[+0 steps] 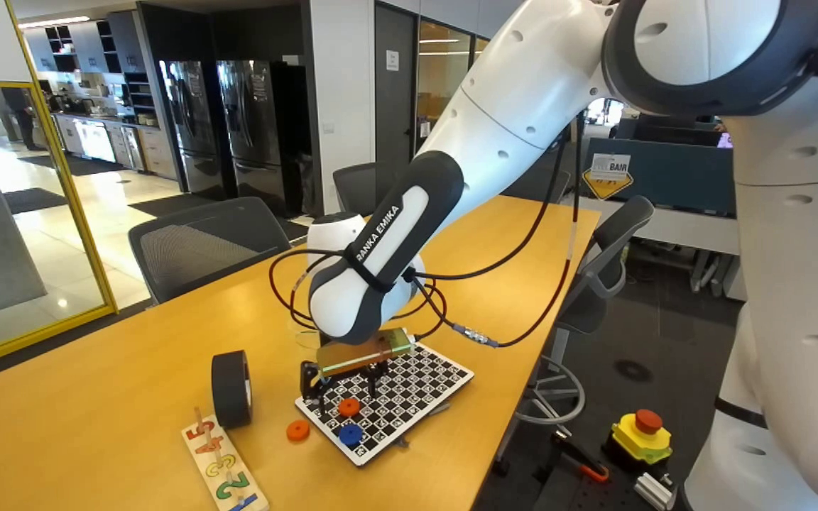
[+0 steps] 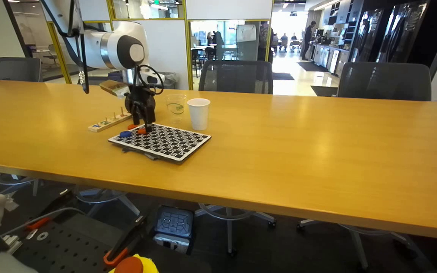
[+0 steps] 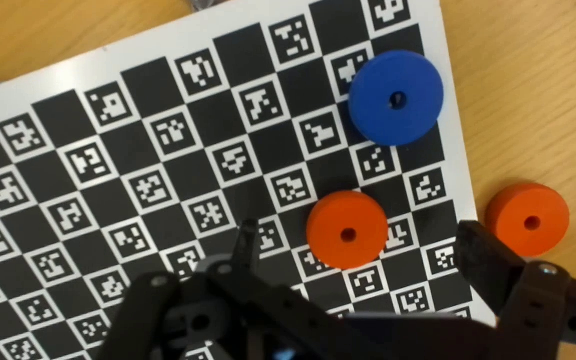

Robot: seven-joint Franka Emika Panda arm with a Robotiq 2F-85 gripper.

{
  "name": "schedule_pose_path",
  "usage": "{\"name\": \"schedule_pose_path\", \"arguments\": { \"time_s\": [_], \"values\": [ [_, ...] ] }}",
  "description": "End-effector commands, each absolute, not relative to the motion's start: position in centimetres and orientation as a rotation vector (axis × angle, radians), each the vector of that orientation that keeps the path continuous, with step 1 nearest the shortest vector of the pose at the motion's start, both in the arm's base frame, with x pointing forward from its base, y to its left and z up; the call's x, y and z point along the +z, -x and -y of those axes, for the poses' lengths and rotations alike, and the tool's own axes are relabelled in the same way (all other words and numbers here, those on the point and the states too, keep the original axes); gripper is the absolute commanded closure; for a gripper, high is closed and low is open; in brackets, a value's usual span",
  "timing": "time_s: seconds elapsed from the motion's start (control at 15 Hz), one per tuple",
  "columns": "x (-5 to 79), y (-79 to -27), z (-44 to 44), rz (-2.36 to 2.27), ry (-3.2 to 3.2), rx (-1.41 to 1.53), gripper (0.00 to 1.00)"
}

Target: Put two rings in the clear cup and the rest in the white cup

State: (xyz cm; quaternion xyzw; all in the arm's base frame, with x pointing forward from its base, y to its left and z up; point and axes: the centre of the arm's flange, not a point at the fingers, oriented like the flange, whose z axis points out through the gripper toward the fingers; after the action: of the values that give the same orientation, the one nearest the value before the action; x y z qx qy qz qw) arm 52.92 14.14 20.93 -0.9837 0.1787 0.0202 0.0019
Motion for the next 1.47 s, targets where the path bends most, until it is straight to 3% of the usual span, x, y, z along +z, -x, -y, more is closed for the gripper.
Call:
{"name": "schedule_pose_path", "arguments": {
  "time_s": [0.0,0.2,0.27,0.33,0.73,0.87,1.4],
  "values": [
    [20.7,-53.9,-14.1,-0.581,3.084,0.035,0.00],
    [20.6,-54.0,-13.7,-0.586,3.088,0.032,0.00],
    [20.6,-53.9,-13.5,-0.582,3.091,0.031,0.25],
    [20.5,-53.9,-13.4,-0.583,3.093,0.032,0.27],
    [21.0,-53.6,-13.0,-0.587,3.092,0.030,0.73],
    [21.3,-53.4,-12.8,-0.586,3.089,0.028,0.83],
    [27.9,-55.5,-8.4,-0.608,3.054,-0.110,0.83]
  ]
}}
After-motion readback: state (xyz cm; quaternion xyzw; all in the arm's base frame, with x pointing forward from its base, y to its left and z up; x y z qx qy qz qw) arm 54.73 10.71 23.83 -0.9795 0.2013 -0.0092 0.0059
